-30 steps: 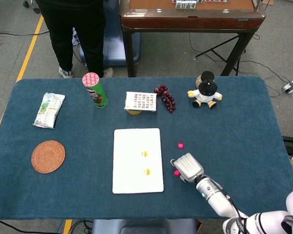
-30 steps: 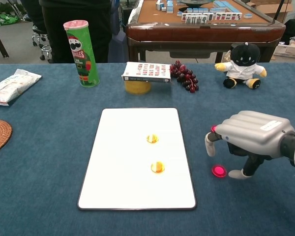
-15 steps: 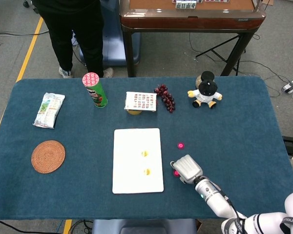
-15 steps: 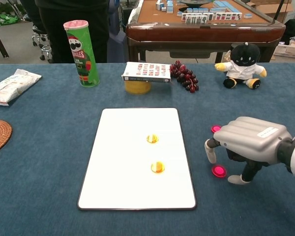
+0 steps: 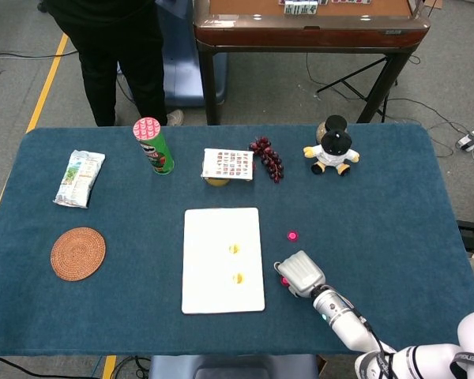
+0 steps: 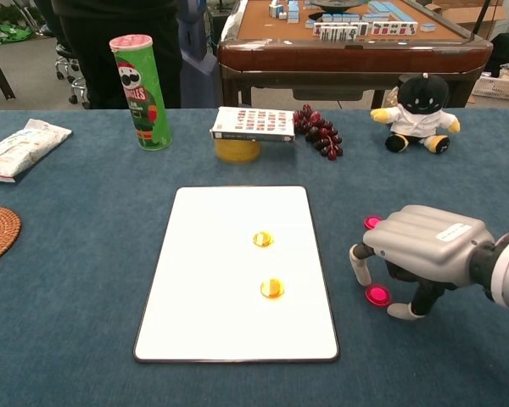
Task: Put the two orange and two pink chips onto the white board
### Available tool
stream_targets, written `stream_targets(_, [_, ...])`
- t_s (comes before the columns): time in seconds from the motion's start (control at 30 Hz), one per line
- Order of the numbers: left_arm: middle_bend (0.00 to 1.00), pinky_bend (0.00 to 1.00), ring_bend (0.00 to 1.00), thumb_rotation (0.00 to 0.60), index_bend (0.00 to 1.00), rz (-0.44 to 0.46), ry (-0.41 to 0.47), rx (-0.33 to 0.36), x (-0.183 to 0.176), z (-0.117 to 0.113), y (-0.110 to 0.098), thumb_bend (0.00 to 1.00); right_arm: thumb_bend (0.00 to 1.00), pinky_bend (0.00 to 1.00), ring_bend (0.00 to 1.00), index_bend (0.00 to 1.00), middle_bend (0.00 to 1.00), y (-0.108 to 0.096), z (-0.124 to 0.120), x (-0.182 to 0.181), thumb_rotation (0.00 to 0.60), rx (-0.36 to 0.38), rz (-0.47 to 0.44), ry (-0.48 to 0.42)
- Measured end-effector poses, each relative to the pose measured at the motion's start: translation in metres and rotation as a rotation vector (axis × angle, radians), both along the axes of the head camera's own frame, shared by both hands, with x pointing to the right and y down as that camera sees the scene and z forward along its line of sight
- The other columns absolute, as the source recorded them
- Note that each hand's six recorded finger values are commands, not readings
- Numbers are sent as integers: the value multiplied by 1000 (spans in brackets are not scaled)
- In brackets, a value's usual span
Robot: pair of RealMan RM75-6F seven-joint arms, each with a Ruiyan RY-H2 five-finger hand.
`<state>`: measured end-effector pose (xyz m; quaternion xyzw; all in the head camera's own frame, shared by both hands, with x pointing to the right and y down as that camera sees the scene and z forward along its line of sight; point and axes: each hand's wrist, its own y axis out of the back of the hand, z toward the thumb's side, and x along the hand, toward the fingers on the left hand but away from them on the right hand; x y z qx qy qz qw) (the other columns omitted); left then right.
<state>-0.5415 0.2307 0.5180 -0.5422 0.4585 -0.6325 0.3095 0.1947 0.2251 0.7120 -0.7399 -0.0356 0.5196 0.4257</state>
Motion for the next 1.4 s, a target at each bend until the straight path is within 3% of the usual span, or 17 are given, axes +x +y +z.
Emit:
stream_targets(0.3, [476,593,447,600,445,3,-2,-3,0,0,1,322,270,1000,1000,508,1000,-2,1,0,600,5,5,1])
stream_targets(0.63, [476,593,448,600,445,3,-17,-23,-2,-4,13,322,286,1000,1000,516,1000,-17,-8,-14,600,30,7,-33])
stream_targets(0.87, [476,593,447,600,445,26,-32,-55,-1,-5,27,322,286,1000,1000,519,1000,-31,-12,-42,600,42,-11,-73])
stream_targets(1.4, [476,593,447,600,445,62,-20,-54,7,-8,28,322,286,1000,1000,527,1000,-49,-12,-116,600,33,-31,-154])
